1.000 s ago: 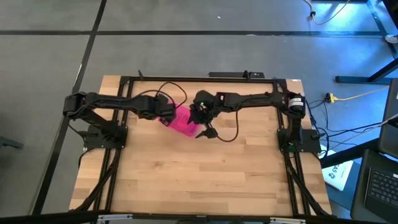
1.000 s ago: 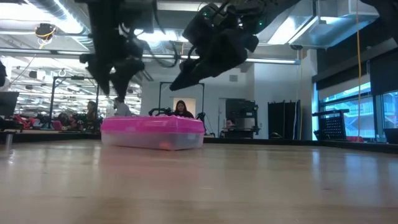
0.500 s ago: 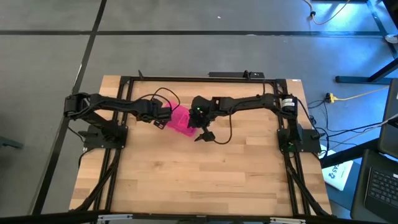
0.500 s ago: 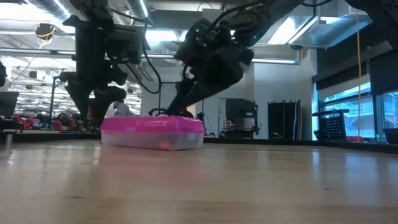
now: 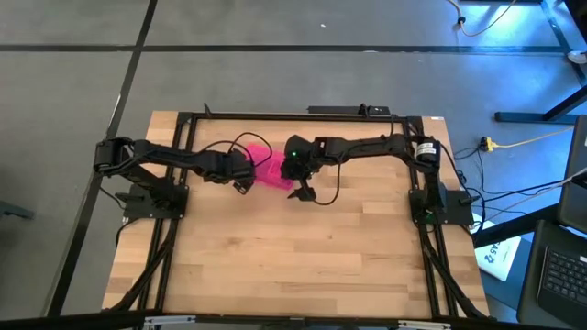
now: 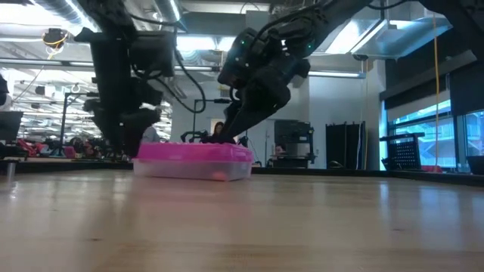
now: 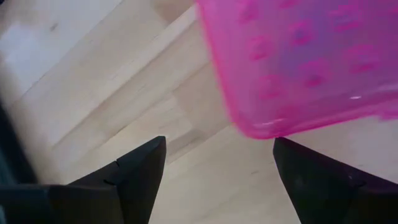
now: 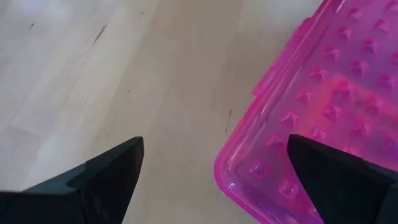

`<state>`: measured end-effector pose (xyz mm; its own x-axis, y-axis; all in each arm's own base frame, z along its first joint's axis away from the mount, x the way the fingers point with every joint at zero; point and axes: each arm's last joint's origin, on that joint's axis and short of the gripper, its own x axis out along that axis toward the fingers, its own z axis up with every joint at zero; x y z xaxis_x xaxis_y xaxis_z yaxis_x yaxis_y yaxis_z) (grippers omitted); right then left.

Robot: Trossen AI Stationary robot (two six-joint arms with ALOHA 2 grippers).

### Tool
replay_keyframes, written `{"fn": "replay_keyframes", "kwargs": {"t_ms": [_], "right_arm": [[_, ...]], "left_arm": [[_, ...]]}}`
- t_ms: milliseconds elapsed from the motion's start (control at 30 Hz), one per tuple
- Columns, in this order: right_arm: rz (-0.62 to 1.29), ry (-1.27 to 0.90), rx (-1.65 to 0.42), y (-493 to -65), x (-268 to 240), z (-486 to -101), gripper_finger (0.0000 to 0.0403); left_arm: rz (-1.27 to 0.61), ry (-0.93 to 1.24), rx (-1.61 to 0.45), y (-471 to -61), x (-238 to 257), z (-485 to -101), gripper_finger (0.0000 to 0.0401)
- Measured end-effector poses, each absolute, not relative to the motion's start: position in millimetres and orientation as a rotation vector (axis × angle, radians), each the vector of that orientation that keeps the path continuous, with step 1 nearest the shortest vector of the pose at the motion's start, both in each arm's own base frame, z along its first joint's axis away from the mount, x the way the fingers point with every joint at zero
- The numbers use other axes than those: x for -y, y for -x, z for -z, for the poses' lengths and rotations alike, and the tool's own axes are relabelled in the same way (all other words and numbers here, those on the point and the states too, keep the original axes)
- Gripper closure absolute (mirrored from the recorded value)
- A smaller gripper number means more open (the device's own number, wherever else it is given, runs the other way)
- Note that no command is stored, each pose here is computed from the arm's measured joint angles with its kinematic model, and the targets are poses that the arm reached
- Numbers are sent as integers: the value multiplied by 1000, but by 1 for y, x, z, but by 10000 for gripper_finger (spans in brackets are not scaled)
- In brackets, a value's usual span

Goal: Pack school essentials
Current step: Adjust the pink supply box

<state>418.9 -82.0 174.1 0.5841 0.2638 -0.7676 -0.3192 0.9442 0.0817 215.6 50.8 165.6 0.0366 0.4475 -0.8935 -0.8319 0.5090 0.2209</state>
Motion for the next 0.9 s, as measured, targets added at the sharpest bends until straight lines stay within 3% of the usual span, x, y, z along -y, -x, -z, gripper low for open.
{"fn": "replay_keyframes", "kwargs": {"t_ms": [367, 900], "right_arm": [[-260, 39, -922, -414, 98, -173, 4], [-189, 34, -1016, -396, 120, -178, 4]], "left_arm": [[-910, 459, -1109, -226, -49, -167, 107], [-978, 396, -1124, -213, -55, -177, 107]]}}
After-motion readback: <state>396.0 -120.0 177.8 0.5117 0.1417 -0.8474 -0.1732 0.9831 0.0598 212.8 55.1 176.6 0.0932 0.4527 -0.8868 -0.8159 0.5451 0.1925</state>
